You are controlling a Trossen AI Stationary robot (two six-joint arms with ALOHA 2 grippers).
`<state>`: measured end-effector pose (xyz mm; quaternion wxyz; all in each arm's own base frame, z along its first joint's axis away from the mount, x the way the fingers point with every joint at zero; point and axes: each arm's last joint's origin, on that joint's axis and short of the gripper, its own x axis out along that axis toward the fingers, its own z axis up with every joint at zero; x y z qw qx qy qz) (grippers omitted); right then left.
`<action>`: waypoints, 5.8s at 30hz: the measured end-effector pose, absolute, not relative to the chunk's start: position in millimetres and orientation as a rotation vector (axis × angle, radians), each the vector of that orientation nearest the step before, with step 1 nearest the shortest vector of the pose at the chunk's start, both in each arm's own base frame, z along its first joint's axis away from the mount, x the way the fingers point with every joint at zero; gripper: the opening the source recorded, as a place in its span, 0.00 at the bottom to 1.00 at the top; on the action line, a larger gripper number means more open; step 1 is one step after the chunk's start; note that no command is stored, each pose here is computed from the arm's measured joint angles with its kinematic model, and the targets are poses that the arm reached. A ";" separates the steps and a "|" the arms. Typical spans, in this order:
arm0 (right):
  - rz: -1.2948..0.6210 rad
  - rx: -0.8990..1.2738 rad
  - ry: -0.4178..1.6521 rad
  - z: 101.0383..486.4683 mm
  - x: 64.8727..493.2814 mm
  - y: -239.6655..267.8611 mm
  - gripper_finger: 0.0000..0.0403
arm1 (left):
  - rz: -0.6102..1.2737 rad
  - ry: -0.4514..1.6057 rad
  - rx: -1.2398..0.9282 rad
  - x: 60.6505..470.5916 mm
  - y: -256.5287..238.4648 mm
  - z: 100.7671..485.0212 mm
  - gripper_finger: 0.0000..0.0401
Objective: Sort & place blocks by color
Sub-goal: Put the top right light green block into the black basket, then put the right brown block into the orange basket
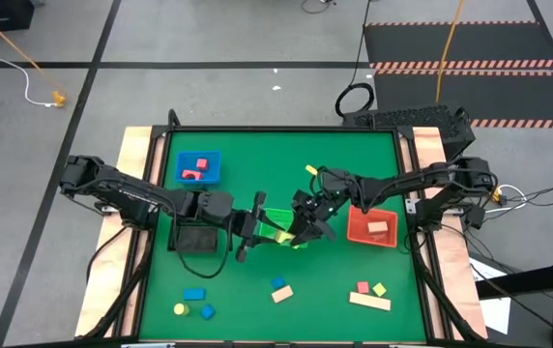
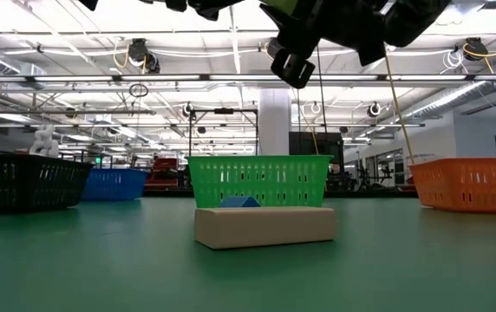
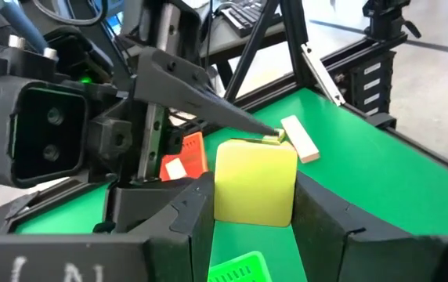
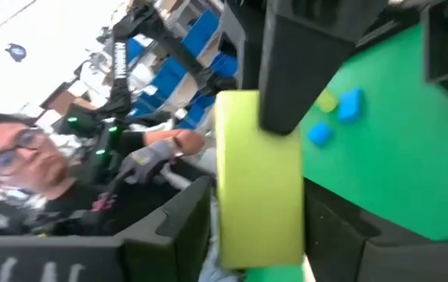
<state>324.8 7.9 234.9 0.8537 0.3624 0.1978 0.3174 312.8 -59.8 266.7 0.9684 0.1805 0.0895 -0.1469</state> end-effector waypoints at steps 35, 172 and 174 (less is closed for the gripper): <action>0.509 0.932 0.680 197.4 288.6 -85.8 0.67 | 0.181 0.646 -0.046 227.7 -29.1 289.7 0.33; -0.133 0.781 1.488 163.5 186.7 187.8 0.66 | -0.066 0.523 -0.329 220.8 -33.4 282.3 0.57; -0.115 0.765 1.512 160.8 187.1 189.4 0.65 | -0.066 0.523 -0.329 220.8 -33.4 282.3 0.57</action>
